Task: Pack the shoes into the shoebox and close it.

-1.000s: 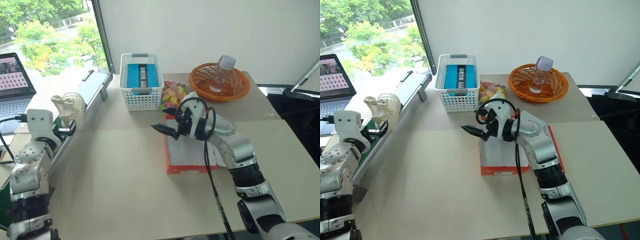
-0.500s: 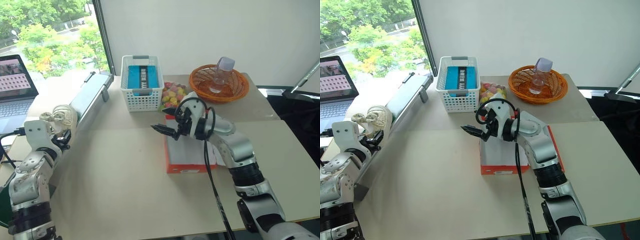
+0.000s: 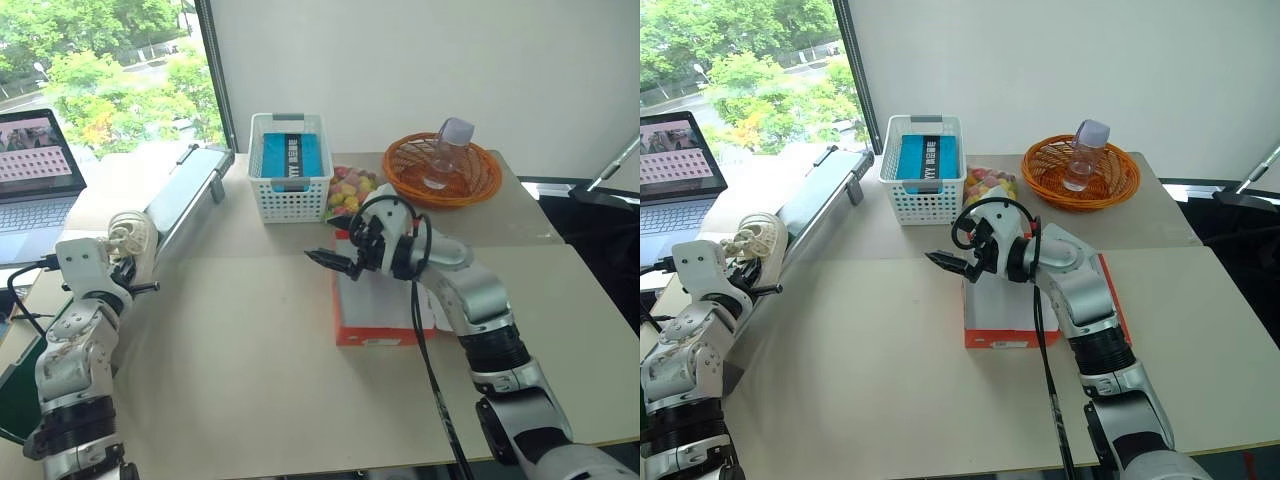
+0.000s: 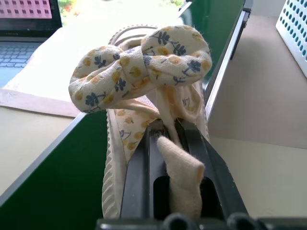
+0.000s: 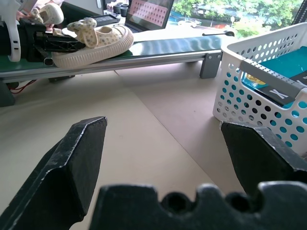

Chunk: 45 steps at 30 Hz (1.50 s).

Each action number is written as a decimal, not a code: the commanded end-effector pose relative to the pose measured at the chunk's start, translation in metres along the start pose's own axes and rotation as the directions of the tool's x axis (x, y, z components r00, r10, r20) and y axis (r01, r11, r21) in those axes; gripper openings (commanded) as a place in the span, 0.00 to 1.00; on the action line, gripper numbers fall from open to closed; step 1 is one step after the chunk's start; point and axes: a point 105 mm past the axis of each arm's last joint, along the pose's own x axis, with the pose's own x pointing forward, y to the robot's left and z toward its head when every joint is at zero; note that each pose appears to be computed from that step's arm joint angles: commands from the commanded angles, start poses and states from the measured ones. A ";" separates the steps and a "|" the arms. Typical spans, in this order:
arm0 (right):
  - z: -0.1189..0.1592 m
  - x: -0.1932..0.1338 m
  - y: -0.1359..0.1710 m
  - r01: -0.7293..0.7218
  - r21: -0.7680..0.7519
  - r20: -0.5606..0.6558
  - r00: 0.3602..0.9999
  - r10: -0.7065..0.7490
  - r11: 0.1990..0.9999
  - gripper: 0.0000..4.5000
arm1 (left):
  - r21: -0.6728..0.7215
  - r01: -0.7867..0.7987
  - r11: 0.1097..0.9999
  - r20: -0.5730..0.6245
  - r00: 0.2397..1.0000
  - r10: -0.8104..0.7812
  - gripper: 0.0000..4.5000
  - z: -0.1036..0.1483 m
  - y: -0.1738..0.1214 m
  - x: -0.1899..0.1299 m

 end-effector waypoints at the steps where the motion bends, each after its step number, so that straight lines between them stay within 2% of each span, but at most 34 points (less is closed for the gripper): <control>1: 0.028 -0.001 -0.002 0.003 -0.002 0.092 0.996 -0.003 1.000 1.00 | 0.087 0.090 0.992 0.230 0.967 -0.108 0.01 0.065 -0.031 0.000; 4: 0.038 -0.002 -0.005 0.010 0.061 0.140 0.990 -0.018 0.998 1.00 | 0.127 0.203 0.971 0.312 0.921 -0.234 0.01 0.092 -0.064 -0.006; 10: 0.056 -0.006 -0.018 0.041 0.210 0.224 0.971 -0.089 0.977 1.00 | 0.131 0.354 0.926 0.374 0.847 -0.377 0.01 0.116 -0.110 -0.017; 15: 0.064 -0.014 -0.041 0.114 0.392 0.253 0.941 -0.226 0.913 1.00 | 0.153 0.560 0.814 0.355 0.738 -0.574 0.01 0.115 -0.160 -0.036; 20: 0.068 -0.027 -0.063 0.153 0.554 0.263 0.900 -0.347 0.818 1.00 | 0.161 0.687 0.708 0.346 0.633 -0.693 0.01 0.116 -0.193 -0.053; 24: 0.067 -0.037 -0.074 0.084 0.755 0.272 0.862 -0.427 0.651 1.00 | 0.137 0.781 0.609 0.371 0.529 -0.763 0.01 0.125 -0.224 -0.069; 30: 0.066 -0.041 -0.072 0.045 0.820 0.260 0.859 -0.441 0.570 1.00 | 0.118 0.839 0.531 0.364 0.460 -0.809 0.01 0.123 -0.248 -0.083; 38: 0.065 -0.039 -0.067 0.044 0.824 0.249 0.867 -0.432 0.564 1.00 | 0.101 0.876 0.472 0.337 0.417 -0.844 0.01 0.114 -0.263 -0.092; 41: 0.064 -0.035 -0.065 0.031 0.829 0.250 0.873 -0.418 0.559 0.85 | 0.115 0.883 0.455 0.326 0.399 -0.857 0.00 0.113 -0.267 -0.091; 45: 0.068 -0.033 -0.063 0.011 0.825 0.265 0.875 -0.405 0.565 0.55 | 0.127 0.868 0.480 0.308 0.426 -0.851 0.00 0.110 -0.260 -0.078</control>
